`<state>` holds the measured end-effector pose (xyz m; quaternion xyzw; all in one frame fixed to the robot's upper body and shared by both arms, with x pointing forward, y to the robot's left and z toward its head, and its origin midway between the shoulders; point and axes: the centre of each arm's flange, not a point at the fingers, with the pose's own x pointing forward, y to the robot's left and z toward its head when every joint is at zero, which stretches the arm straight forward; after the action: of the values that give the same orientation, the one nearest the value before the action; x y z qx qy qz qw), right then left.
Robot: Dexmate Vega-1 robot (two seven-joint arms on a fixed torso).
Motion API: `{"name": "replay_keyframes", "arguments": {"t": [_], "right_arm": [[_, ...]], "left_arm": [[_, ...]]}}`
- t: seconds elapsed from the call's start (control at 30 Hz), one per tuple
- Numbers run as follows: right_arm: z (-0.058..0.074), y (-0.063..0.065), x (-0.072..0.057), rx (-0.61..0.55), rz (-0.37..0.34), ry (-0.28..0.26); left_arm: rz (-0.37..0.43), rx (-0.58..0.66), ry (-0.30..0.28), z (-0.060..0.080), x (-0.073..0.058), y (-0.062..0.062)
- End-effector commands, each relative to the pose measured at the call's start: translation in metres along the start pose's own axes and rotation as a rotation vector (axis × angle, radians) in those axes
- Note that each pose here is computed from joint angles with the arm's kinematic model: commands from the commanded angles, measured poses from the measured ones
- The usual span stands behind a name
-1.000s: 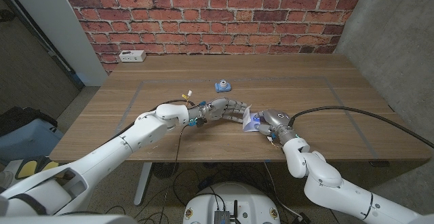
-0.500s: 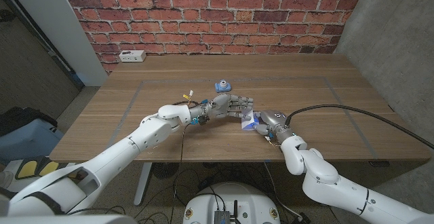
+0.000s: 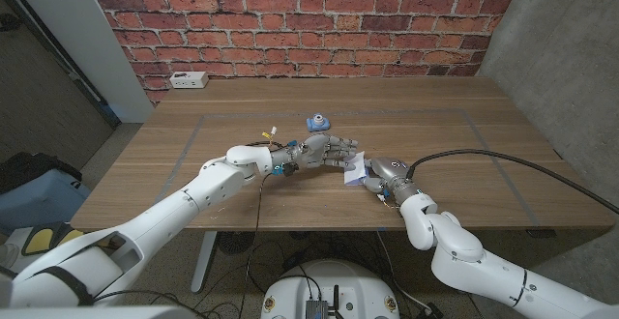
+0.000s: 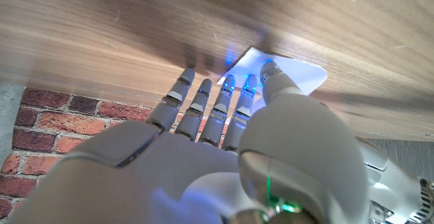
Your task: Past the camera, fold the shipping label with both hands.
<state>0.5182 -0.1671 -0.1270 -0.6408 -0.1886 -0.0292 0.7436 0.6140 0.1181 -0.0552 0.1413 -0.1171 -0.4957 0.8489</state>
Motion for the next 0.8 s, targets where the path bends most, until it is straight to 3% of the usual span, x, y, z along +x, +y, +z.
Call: {"name": "replay_keyframes", "arguments": {"t": [0.03, 0.4, 0.8], "right_arm": [[0.003, -0.009, 0.002, 0.016, -0.011, -0.023], [-0.002, -0.018, 0.000, 0.043, -0.045, -0.022], [-0.021, -0.039, -0.011, 0.040, -0.185, 0.067]], "left_arm": [[-0.018, 0.010, 0.047, -0.001, 0.009, 0.003], [-0.002, 0.022, 0.094, -0.002, 0.016, 0.002], [0.002, 0.042, 0.106, 0.001, 0.018, 0.002]]}}
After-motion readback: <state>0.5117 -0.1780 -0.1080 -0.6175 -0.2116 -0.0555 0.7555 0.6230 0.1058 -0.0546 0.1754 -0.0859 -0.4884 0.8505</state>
